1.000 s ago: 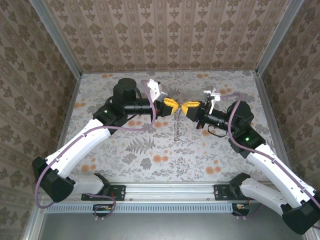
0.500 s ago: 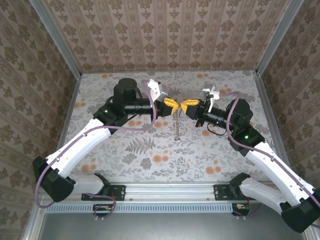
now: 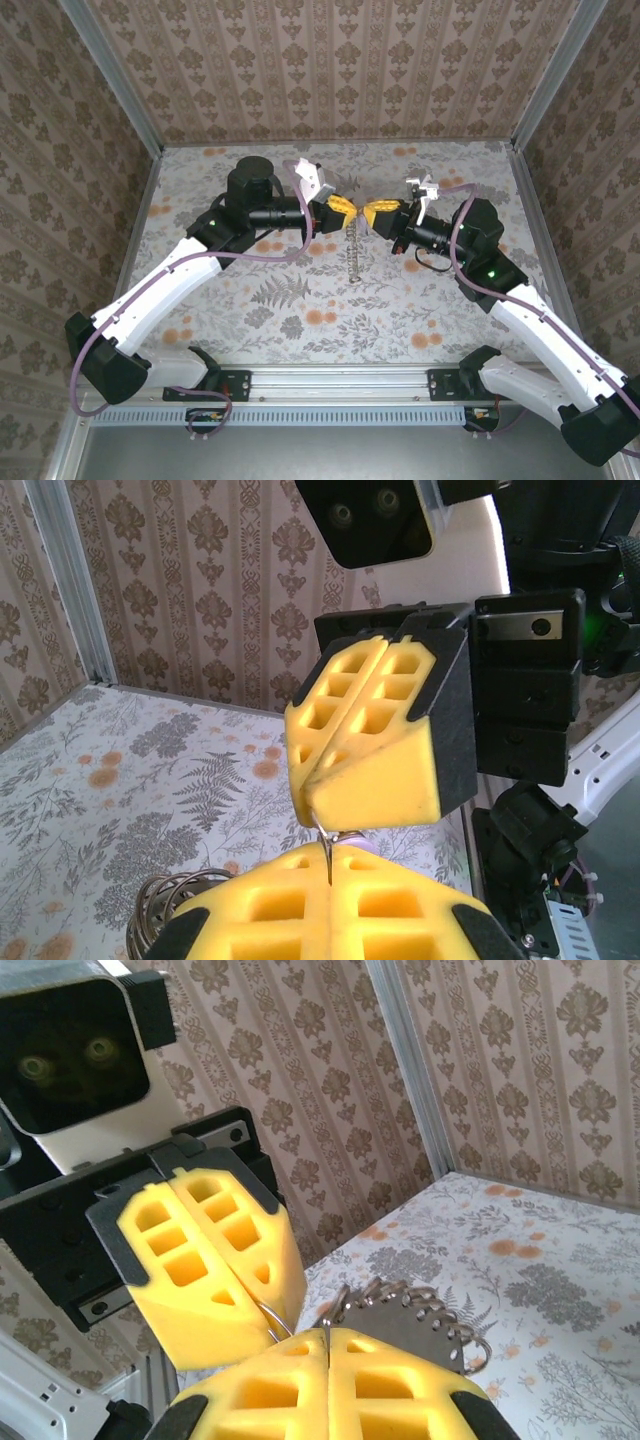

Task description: Put the keys on the keyring

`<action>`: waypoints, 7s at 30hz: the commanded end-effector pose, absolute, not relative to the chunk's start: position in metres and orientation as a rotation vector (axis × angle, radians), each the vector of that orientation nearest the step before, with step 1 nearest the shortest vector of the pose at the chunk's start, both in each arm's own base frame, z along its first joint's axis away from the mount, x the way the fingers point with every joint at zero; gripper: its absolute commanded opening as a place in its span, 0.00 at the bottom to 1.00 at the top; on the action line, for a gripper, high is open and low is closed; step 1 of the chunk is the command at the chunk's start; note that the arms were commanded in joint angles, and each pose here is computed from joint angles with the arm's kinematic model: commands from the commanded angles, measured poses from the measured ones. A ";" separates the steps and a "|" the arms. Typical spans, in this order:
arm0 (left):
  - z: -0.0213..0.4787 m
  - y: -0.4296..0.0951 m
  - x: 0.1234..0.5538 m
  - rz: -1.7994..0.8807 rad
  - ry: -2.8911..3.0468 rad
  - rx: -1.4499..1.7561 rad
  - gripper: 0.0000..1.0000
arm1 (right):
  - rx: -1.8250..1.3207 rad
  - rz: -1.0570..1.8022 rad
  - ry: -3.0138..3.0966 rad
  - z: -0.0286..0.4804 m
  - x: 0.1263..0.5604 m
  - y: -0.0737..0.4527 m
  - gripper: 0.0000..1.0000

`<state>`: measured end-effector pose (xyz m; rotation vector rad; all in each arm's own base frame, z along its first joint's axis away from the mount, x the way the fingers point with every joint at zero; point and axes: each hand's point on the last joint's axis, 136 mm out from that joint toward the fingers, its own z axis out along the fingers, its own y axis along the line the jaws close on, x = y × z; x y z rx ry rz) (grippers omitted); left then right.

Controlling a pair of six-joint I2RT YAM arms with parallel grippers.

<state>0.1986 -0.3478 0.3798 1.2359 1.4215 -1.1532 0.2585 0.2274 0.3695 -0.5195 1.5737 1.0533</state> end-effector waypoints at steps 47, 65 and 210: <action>0.394 -0.344 0.211 -1.150 1.288 0.999 0.00 | -0.199 1.133 1.544 0.390 0.278 0.188 0.39; 0.406 -0.327 0.218 -1.239 1.235 0.924 0.00 | -0.146 1.170 1.568 0.386 0.300 0.191 0.45; 0.350 -0.318 0.221 -1.466 1.551 1.332 0.36 | -1.008 1.189 1.785 0.349 0.259 0.271 0.00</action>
